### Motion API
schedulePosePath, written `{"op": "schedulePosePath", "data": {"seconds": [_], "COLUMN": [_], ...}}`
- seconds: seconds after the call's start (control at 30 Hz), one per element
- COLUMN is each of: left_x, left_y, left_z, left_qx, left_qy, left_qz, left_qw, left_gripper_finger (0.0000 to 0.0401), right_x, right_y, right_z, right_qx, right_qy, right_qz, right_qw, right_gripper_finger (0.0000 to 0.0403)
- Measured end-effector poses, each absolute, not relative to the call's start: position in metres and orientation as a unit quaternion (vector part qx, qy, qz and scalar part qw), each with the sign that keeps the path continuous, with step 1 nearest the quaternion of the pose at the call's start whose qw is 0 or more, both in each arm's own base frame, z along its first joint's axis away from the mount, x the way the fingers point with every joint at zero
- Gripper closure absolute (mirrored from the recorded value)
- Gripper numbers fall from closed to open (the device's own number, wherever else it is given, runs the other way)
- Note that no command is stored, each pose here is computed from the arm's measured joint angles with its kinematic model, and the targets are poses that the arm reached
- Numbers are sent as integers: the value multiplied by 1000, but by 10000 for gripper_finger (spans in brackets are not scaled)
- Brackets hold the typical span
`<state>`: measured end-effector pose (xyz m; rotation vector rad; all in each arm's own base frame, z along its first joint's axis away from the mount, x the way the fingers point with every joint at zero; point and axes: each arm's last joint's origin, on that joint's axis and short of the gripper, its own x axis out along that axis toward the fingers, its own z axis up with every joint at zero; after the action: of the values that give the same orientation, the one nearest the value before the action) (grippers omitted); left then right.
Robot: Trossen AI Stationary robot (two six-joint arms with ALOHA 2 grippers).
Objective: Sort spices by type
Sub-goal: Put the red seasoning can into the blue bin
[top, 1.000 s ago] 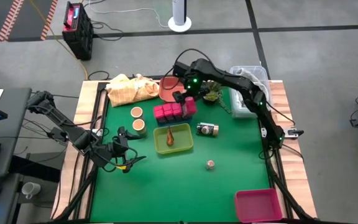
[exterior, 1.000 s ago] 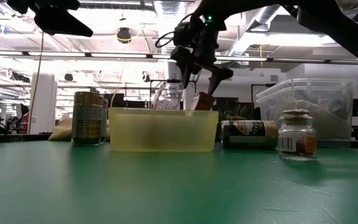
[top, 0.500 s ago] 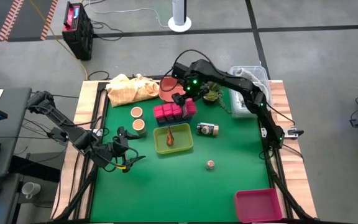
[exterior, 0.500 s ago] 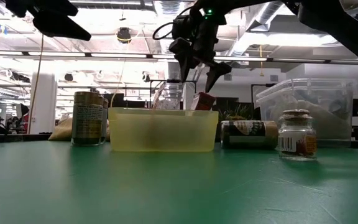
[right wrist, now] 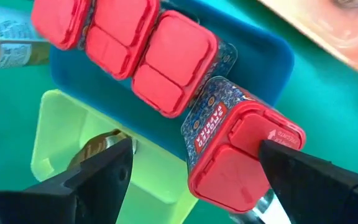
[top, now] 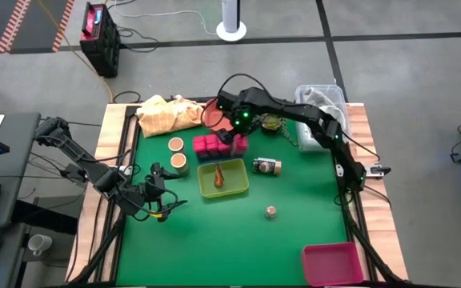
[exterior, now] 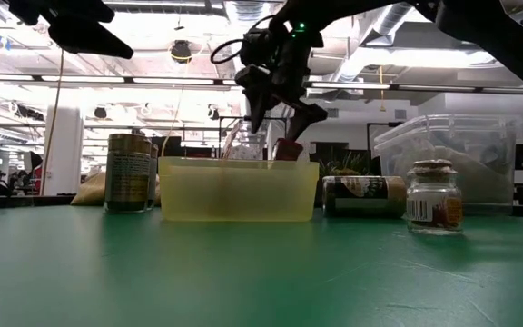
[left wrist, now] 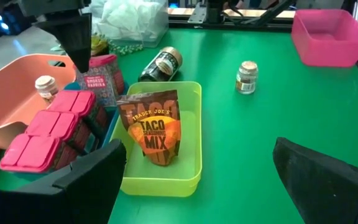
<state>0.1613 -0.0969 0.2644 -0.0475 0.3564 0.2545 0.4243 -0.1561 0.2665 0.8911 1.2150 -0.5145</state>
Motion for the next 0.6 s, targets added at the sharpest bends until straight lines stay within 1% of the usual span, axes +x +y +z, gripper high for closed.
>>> {"op": "schedulePosePath", "data": {"seconds": [0.23, 0.4, 0.6], "left_x": [162, 162, 165], "left_y": [-96, -95, -90], "left_z": [264, 264, 264], "left_qx": [-24, -18, -14], "left_qy": [178, 179, 177], "left_qz": [131, 132, 148], "left_qw": [975, 975, 973], "left_gripper_finger": [12, 12, 12], "right_x": [426, 434, 431], "right_y": [-152, -144, -138], "right_z": [272, 283, 309], "right_qx": [403, 387, 363], "right_qy": [544, 522, 518], "right_qz": [-219, -191, -173], "right_qw": [703, 736, 755], "right_gripper_finger": [17, 22, 23]}}
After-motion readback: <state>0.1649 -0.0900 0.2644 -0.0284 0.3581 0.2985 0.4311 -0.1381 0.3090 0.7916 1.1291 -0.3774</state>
